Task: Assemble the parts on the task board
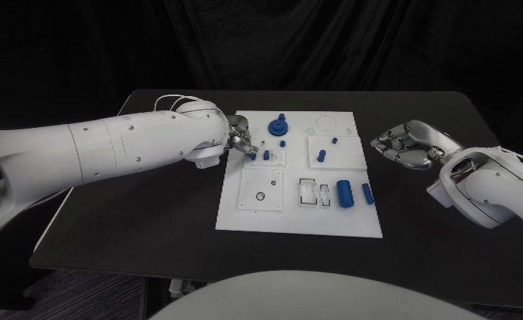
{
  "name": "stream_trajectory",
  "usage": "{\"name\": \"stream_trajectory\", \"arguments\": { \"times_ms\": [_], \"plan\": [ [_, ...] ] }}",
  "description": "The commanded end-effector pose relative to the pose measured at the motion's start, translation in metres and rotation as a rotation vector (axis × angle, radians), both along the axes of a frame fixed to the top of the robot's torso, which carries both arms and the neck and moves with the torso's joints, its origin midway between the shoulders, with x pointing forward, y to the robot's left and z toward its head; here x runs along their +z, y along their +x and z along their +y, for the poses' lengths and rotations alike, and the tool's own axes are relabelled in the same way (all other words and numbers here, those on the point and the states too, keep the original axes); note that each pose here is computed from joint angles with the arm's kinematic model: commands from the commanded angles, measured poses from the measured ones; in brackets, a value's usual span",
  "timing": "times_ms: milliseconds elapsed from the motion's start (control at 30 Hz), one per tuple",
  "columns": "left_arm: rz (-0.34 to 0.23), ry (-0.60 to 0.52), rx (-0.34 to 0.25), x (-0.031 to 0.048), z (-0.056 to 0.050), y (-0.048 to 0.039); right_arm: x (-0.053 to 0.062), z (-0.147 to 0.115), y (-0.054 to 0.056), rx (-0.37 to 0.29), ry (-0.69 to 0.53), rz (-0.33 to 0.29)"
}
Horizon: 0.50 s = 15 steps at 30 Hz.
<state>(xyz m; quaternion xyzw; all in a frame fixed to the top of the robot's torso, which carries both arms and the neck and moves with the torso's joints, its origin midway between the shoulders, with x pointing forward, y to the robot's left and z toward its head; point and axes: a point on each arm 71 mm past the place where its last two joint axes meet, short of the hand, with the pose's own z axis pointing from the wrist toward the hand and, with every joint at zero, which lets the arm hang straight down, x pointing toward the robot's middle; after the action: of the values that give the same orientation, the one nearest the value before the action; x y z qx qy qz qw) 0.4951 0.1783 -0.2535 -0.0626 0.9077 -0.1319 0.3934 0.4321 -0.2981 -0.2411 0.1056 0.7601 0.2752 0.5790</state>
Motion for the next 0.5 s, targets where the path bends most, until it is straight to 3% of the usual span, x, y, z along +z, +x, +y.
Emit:
{"name": "stream_trajectory", "arguments": {
  "times_ms": [33,300,500],
  "plan": [
    [-0.075,-0.068,0.030,0.0053,-0.001,-0.0004,-0.001,-0.002,-0.001,-0.012,-0.006,0.009],
    [-0.174,-0.119,0.066,0.0118,0.007,-0.0019,-0.001,-0.002,-0.001,-0.015,-0.006,0.007],
    [-0.282,-0.132,0.072,0.0082,0.013,-0.0075,-0.001,-0.003,-0.001,-0.017,-0.005,0.003]
  ]
}}
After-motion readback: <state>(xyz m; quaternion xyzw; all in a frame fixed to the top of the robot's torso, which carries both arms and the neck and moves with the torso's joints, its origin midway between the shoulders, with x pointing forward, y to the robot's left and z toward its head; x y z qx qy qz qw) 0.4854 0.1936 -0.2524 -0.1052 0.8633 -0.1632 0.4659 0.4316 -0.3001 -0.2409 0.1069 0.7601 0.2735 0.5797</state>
